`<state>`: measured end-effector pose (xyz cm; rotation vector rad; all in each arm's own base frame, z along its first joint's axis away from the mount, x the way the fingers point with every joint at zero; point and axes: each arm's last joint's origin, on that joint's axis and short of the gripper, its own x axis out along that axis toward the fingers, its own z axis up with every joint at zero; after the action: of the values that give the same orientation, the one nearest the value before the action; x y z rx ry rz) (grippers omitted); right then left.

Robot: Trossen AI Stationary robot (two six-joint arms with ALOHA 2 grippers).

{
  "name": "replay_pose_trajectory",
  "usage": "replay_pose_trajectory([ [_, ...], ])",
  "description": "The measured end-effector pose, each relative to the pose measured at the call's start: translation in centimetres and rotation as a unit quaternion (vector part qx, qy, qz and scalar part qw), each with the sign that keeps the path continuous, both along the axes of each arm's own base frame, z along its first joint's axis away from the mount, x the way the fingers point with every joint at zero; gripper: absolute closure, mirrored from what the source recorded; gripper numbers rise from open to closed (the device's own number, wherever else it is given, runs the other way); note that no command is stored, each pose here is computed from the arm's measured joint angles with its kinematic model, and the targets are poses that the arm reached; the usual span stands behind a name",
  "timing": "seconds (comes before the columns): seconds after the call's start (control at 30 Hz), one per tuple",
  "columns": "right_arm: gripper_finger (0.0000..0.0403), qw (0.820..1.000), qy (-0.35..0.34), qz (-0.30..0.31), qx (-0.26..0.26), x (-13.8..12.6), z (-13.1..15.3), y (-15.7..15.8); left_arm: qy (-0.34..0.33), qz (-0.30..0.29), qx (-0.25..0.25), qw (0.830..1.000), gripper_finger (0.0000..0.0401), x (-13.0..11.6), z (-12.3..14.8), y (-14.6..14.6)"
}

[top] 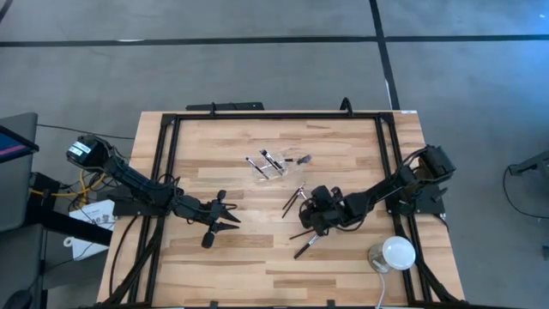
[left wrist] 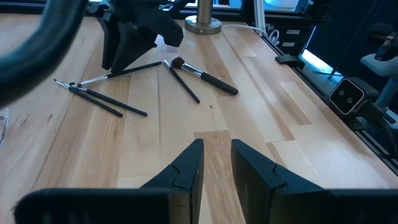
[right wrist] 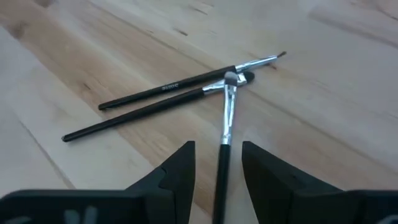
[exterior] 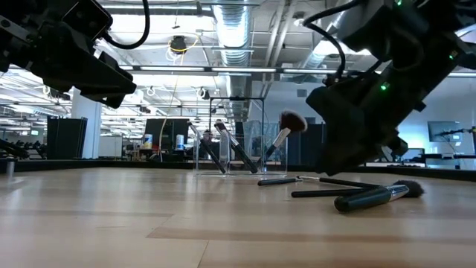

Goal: Put items in baskets/containers
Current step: Put the eyeshadow brush into the transparent organizer

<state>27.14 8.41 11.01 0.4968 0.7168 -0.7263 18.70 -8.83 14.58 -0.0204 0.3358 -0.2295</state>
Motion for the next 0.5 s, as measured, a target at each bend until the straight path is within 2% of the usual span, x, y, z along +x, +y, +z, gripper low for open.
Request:
replay_pose_trajectory([
  [0.23, 0.0278, 1.0, 0.005, 0.001, -0.007, -0.1, 0.0, -0.1, 0.0, 0.0, 0.0, 1.0, 0.0323, 0.0, 0.0, 0.0],
  [0.4, 0.0278, 0.999, 0.017, -0.005, -0.027, 0.4, -2.2, 0.1, 0.0, 0.0, 0.0, 1.0, 0.0323, 0.0, 0.0, 0.0],
  [0.5, 0.0279, 0.999, 0.034, -0.019, -0.028, 1.3, -2.4, -0.4, 0.0, 0.0, 0.0, 1.0, 0.0323, 0.0, 0.0, 0.0],
])
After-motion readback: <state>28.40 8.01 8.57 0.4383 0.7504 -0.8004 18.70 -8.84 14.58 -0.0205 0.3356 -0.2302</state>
